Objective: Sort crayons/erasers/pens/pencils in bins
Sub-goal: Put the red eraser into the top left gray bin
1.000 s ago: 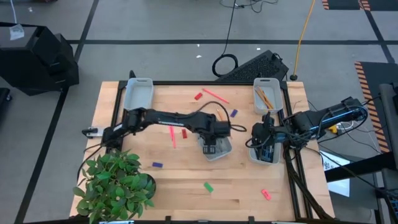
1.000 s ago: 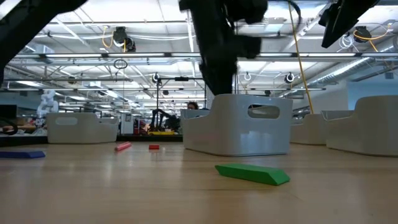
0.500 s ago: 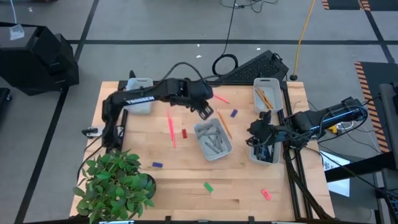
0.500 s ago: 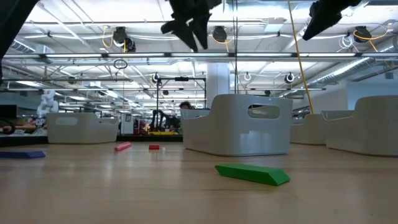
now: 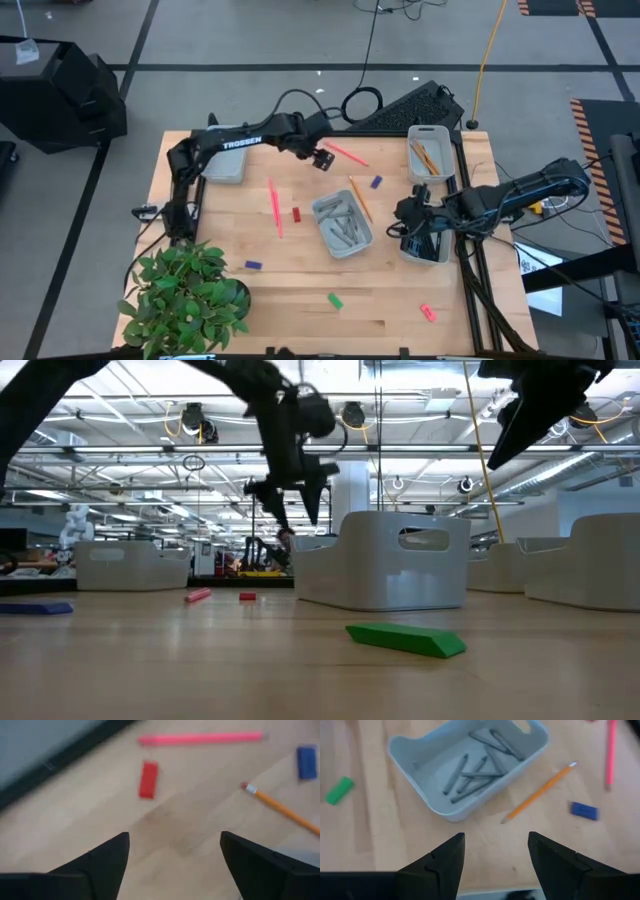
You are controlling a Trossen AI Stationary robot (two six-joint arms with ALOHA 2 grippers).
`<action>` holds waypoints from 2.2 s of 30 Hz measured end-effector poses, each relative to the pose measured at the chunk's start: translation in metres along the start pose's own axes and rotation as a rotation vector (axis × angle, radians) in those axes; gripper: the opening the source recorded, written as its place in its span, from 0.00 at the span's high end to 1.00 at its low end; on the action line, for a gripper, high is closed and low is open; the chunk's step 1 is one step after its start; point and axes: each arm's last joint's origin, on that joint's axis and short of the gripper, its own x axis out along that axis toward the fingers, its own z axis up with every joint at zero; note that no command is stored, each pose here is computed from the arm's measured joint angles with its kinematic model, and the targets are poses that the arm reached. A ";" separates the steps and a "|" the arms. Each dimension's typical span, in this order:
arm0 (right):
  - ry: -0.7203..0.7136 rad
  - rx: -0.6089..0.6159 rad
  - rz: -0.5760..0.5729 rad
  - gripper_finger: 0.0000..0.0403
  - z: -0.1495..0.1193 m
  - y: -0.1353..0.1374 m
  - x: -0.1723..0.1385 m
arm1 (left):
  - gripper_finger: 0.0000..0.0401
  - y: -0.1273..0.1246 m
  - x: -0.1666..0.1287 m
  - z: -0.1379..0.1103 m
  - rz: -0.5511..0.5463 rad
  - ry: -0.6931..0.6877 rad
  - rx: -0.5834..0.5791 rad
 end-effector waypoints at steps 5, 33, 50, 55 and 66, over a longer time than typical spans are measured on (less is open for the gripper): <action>0.002 0.114 0.045 0.47 0.006 -0.008 0.009 | 0.21 0.029 0.040 0.017 -0.057 0.012 0.041; -0.317 0.583 0.151 0.47 0.107 -0.067 0.049 | 0.32 0.067 0.110 0.024 0.011 0.128 0.253; -0.308 0.682 0.097 0.52 0.107 -0.070 0.051 | 0.96 0.040 0.092 0.029 -0.351 0.026 0.518; -0.318 0.703 0.106 0.56 0.109 -0.070 0.051 | 0.99 0.043 0.110 0.021 -0.348 0.088 0.530; -0.338 0.717 0.112 0.58 0.110 -0.070 0.050 | 0.99 0.069 0.114 0.036 -0.360 -0.003 0.655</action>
